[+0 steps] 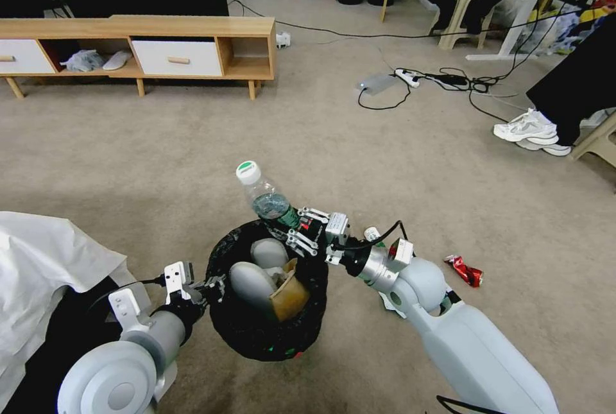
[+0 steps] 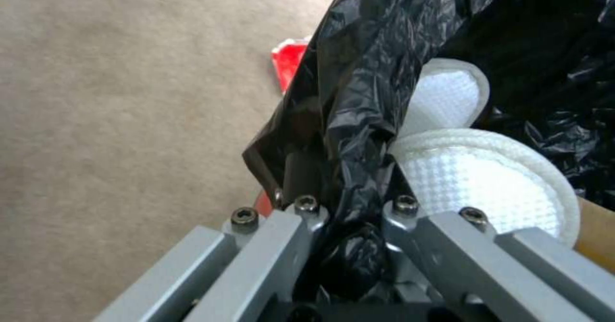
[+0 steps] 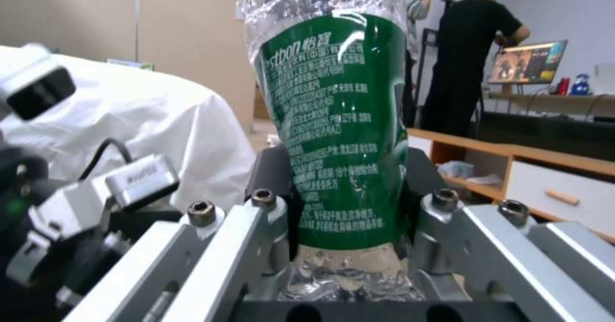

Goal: Pick up the trash bin and place the garbage on the floor into it.

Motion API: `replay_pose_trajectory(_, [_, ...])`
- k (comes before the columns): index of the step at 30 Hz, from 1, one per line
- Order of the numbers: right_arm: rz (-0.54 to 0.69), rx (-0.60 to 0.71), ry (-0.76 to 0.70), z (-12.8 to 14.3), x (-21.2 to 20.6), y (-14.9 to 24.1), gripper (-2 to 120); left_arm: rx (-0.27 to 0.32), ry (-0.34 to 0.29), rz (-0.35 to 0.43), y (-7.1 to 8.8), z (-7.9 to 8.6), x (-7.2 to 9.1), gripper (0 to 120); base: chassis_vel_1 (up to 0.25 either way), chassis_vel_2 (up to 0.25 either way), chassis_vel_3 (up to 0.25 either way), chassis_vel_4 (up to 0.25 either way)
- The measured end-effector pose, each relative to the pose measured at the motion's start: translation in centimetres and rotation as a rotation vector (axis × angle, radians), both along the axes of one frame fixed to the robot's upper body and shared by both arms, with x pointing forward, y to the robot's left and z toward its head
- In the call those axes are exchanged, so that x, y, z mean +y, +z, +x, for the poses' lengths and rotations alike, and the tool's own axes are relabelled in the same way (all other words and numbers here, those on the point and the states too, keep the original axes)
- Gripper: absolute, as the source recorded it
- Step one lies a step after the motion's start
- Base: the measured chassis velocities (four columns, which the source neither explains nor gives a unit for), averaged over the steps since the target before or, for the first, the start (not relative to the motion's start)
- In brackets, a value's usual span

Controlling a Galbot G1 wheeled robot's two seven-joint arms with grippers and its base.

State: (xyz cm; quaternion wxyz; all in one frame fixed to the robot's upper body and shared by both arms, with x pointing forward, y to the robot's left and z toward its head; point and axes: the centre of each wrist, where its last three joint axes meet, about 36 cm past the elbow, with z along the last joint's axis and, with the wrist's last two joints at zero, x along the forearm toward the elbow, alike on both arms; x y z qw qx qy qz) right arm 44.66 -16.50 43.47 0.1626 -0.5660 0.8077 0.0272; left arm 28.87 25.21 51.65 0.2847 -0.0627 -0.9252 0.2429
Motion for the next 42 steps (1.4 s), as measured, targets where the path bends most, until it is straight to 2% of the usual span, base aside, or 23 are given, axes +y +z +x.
replay_pose_trajectory(16, [-0.054, 0.000, 0.044, -0.7, -0.5, -1.9, 23, -0.016, -0.010, -0.014, 0.4, 0.1, 0.0, 3, 0.000, 0.000, 0.000, 0.000])
replay_pose_trajectory(18, [-0.057, -0.001, 0.044, -0.6, -0.6, -2.0, 27, -0.017, -0.009, -0.013, 0.5, 0.1, 0.1, 3, 0.000, 0.000, 0.000, 0.000])
replay_pose_trajectory(21, [-0.063, -0.001, 0.047, -0.6, -0.8, -2.1, 43, -0.019, -0.008, -0.012, 0.5, 0.1, 0.1, 3, 0.000, 0.000, 0.000, 0.000])
replay_pose_trajectory(22, [-0.063, -0.001, 0.047, -0.6, -0.8, -2.1, 43, -0.019, -0.008, -0.012, 0.5, 0.1, 0.1, 3, 0.000, 0.000, 0.000, 0.000])
replay_pose_trajectory(24, [-0.067, -0.004, 0.050, -0.6, -1.0, -2.1, 56, -0.023, 0.000, -0.007, 0.6, 0.2, 0.4, 3, 0.000, 0.000, 0.000, 0.000])
replay_pose_trajectory(28, [-0.069, -0.006, 0.052, -0.6, -1.0, -2.1, 66, -0.025, 0.005, -0.002, 0.7, 0.2, 0.5, 3, 0.000, 0.000, 0.000, 0.000])
replay_pose_trajectory(30, [-0.068, -0.011, 0.052, -0.6, -1.1, -1.9, 78, -0.026, 0.008, 0.000, 0.7, 0.2, 0.6, 3, 0.000, 0.000, 0.000, 0.000])
replay_pose_trajectory(31, [-0.068, -0.011, 0.052, -0.6, -1.1, -1.9, 78, -0.026, 0.008, 0.000, 0.7, 0.2, 0.6, 3, 0.000, 0.000, 0.000, 0.000])
replay_pose_trajectory(34, [-0.065, -0.019, 0.049, -0.5, -1.3, -1.6, 91, -0.027, 0.010, -0.001, 0.7, 0.2, 0.7, 3, 0.000, 0.000, 0.000, 0.000])
replay_pose_trajectory(36, [-0.065, -0.019, 0.049, -0.5, -1.3, -1.6, 91, -0.027, 0.010, -0.001, 0.7, 0.2, 0.7, 3, 0.000, 0.000, 0.000, 0.000])
replay_pose_trajectory(37, [-0.063, -0.023, 0.048, -0.5, -1.5, -1.4, 98, -0.026, 0.012, -0.002, 0.7, 0.2, 0.7, 3, 0.000, 0.000, 0.000, 0.000])
replay_pose_trajectory(42, [-0.060, -0.030, 0.046, -0.6, -1.9, -1.0, 100, -0.025, 0.014, -0.004, 0.6, 0.3, 0.7, 3, 0.000, 0.000, 0.000, 0.000])
